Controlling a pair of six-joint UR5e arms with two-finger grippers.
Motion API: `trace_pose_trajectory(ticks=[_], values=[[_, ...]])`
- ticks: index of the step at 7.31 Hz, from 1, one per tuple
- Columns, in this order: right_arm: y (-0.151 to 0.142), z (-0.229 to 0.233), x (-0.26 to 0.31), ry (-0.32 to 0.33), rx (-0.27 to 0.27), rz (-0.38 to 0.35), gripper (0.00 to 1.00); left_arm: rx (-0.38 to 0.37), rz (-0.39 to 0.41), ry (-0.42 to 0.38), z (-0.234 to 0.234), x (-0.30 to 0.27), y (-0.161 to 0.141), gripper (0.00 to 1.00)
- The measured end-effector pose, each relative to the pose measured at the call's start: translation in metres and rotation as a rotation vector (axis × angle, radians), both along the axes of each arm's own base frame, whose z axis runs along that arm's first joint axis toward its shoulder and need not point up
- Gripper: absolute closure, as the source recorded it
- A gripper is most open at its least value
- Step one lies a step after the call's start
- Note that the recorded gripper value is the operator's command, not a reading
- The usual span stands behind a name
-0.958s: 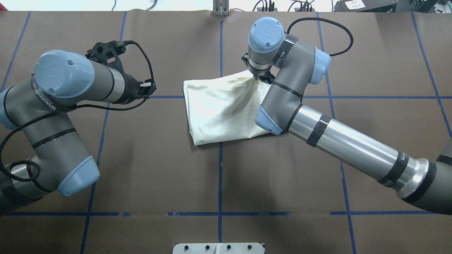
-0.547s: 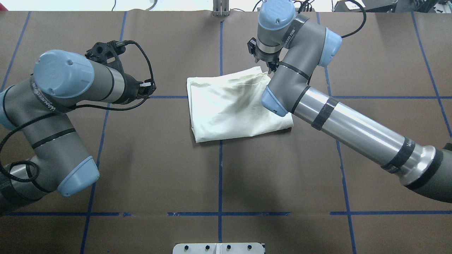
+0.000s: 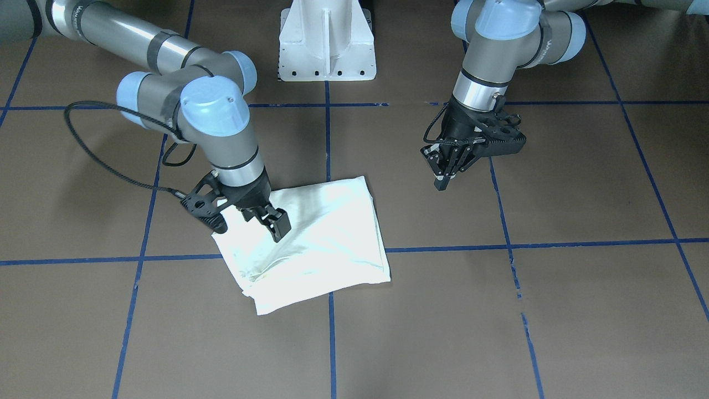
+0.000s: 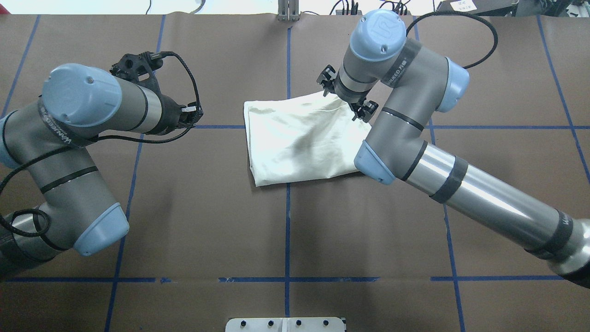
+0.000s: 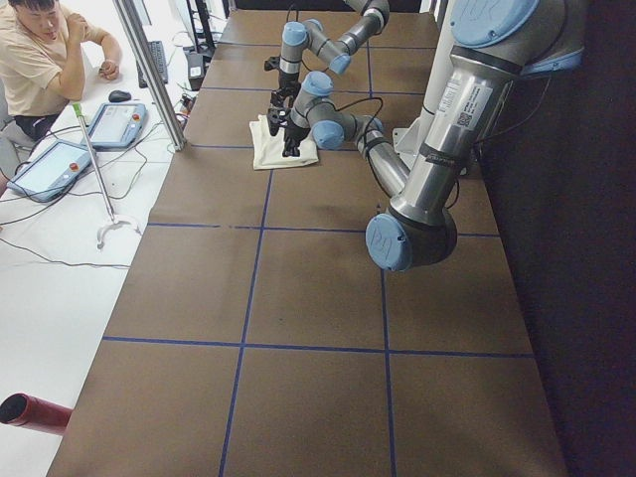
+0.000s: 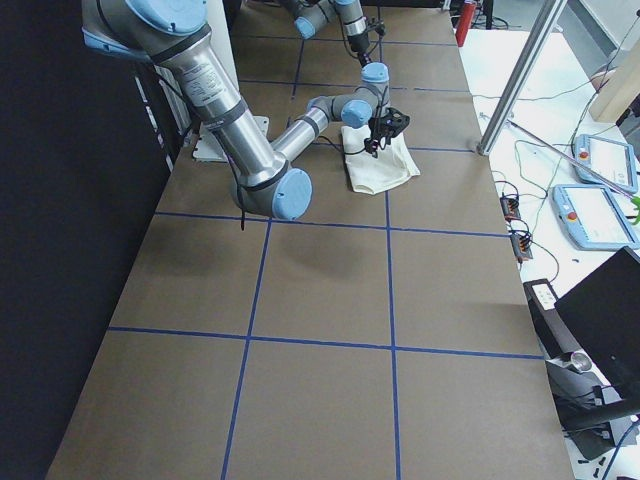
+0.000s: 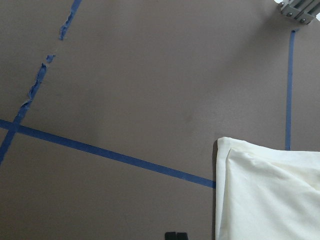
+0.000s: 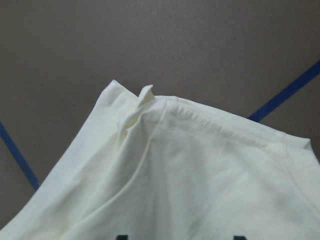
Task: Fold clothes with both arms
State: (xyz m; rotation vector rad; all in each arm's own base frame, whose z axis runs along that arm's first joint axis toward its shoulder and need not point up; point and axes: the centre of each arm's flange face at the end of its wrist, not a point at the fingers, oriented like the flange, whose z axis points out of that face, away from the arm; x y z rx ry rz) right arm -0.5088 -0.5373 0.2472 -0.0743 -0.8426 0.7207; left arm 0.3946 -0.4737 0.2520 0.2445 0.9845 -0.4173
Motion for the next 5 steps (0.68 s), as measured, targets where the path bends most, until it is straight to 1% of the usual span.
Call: trace_pose_trajectory(ticks=[1,2,4,5], values=[[-0.001,0.007,-0.013,0.038,0.031,-0.021,1.0,0.0,0.0,0.0,0.0,0.0,0.0,1.0],[-0.013,0.013,-0.025,0.074,0.05,-0.037,1.0,0.0,-0.001,0.0,0.0,0.0,0.0,1.0],[-0.043,0.028,-0.046,0.11,0.08,-0.051,1.0,-0.001,-0.001,-0.001,0.0,0.0,0.0,1.0],[-0.069,0.027,-0.047,0.128,0.097,-0.055,1.0,-0.002,-0.001,-0.002,0.001,0.0,-0.001,1.0]])
